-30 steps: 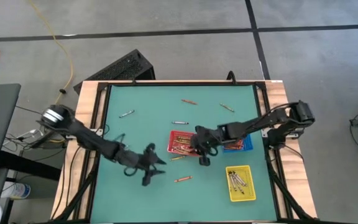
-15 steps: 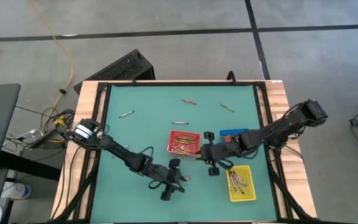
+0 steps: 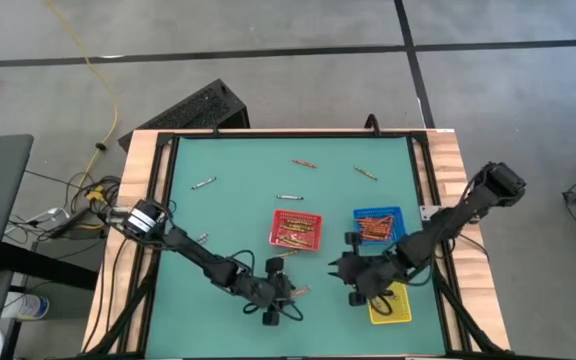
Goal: Sort crayons
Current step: Put the orange crayon into the blue basket, then put the black crayon into the yellow basket
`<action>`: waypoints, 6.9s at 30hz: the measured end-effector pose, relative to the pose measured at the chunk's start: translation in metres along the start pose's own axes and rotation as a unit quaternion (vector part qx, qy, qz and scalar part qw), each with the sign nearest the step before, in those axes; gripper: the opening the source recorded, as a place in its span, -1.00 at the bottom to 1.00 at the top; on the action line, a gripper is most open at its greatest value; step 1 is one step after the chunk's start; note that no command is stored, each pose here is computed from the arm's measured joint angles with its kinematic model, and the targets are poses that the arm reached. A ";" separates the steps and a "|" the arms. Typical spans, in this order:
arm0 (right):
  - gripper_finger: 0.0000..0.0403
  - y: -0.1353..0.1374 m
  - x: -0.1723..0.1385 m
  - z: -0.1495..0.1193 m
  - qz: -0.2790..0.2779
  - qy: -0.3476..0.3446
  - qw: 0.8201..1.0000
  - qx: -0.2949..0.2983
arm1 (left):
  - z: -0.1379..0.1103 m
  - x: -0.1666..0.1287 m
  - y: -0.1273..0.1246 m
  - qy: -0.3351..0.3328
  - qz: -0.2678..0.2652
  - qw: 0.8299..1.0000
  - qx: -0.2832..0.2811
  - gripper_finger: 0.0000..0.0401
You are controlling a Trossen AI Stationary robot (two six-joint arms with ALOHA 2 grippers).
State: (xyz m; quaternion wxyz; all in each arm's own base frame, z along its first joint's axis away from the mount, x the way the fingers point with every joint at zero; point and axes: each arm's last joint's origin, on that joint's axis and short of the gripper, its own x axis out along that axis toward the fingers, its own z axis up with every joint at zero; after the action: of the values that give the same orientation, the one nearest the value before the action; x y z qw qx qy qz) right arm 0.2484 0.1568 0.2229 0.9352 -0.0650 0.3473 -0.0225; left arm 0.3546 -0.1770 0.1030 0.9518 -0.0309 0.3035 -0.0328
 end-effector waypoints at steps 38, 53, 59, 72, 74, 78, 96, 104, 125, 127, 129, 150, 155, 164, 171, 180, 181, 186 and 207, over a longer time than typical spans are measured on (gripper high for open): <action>-0.52 0.019 0.027 0.010 0.026 -0.077 0.996 -0.024 | 0.068 -0.063 0.005 -0.005 0.075 0.990 0.117 -0.95; 0.12 0.011 0.065 0.003 0.018 -0.052 0.998 -0.018 | 0.067 -0.062 0.007 -0.005 0.077 0.990 0.116 -0.95; 0.17 0.007 0.069 0.002 0.011 -0.046 0.999 -0.014 | 0.068 -0.062 0.007 -0.010 0.089 0.989 0.118 -0.96; -0.50 0.005 0.070 0.002 0.008 -0.045 0.999 -0.013 | 0.068 -0.062 0.008 -0.012 0.101 0.988 0.117 -0.96; -0.63 0.005 0.070 0.002 0.008 -0.043 0.999 -0.014 | 0.069 -0.062 0.008 -0.013 0.106 0.987 0.116 -0.96; -0.85 0.005 0.070 0.001 0.007 -0.038 0.999 -0.017 | 0.069 -0.062 0.008 -0.013 0.105 0.988 0.116 -0.93; -0.97 -0.024 -0.005 -0.012 -0.018 0.098 0.995 0.006 | 0.083 -0.097 0.012 -0.009 0.125 0.985 0.119 -0.11; -0.97 -0.056 -0.051 -0.046 -0.087 0.177 0.979 0.044 | 0.074 -0.121 0.026 0.046 0.222 0.970 0.090 -0.10; -0.96 -0.100 -0.091 -0.110 -0.046 0.162 0.972 0.164 | 0.052 -0.128 0.014 0.021 0.286 0.950 0.124 -0.10; -0.93 -0.100 -0.090 -0.113 -0.053 0.168 0.969 0.174 | 0.040 -0.133 0.019 0.015 0.313 0.940 0.131 -0.10; -0.88 -0.101 -0.088 -0.113 -0.063 0.167 0.966 0.186 | 0.031 -0.141 0.027 -0.001 0.327 0.939 0.109 -0.10; -0.44 -0.114 -0.099 -0.088 -0.058 0.176 0.957 0.221 | -0.008 -0.216 0.075 -0.108 0.186 0.965 -0.150 -0.10; -0.45 -0.113 -0.108 -0.060 -0.033 0.093 0.971 0.218 | -0.024 -0.218 0.101 -0.030 0.248 0.942 -0.223 -0.10; -0.45 -0.102 -0.097 -0.028 0.020 -0.025 0.985 0.169 | -0.040 -0.204 0.149 0.182 0.226 0.894 -0.343 -0.10; -0.45 -0.090 -0.074 -0.030 0.010 0.024 0.991 0.133 | -0.053 -0.189 0.155 0.280 0.190 0.874 -0.349 -0.10; -0.45 -0.077 -0.051 -0.034 0.019 0.077 0.992 0.097 | -0.059 -0.185 0.155 0.311 0.200 0.867 -0.334 -0.10; -0.45 -0.076 -0.050 -0.035 0.018 0.079 0.992 0.096 | -0.059 -0.186 0.155 0.315 0.202 0.865 -0.333 -0.10; -0.45 -0.073 -0.044 -0.035 0.015 0.087 0.991 0.097 | -0.061 -0.184 0.156 0.317 0.218 0.864 -0.324 -0.11; -0.45 -0.051 -0.048 -0.033 0.054 0.055 0.991 0.106 | -0.023 -0.168 0.160 0.206 0.222 0.928 -0.215 -0.94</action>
State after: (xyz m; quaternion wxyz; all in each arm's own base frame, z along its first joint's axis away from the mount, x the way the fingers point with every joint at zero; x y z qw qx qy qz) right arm 0.1905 0.1071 0.2364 0.9162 0.0544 0.3969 -0.0124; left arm 0.2115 -0.0045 0.1682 0.8215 -0.1592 0.4921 0.2402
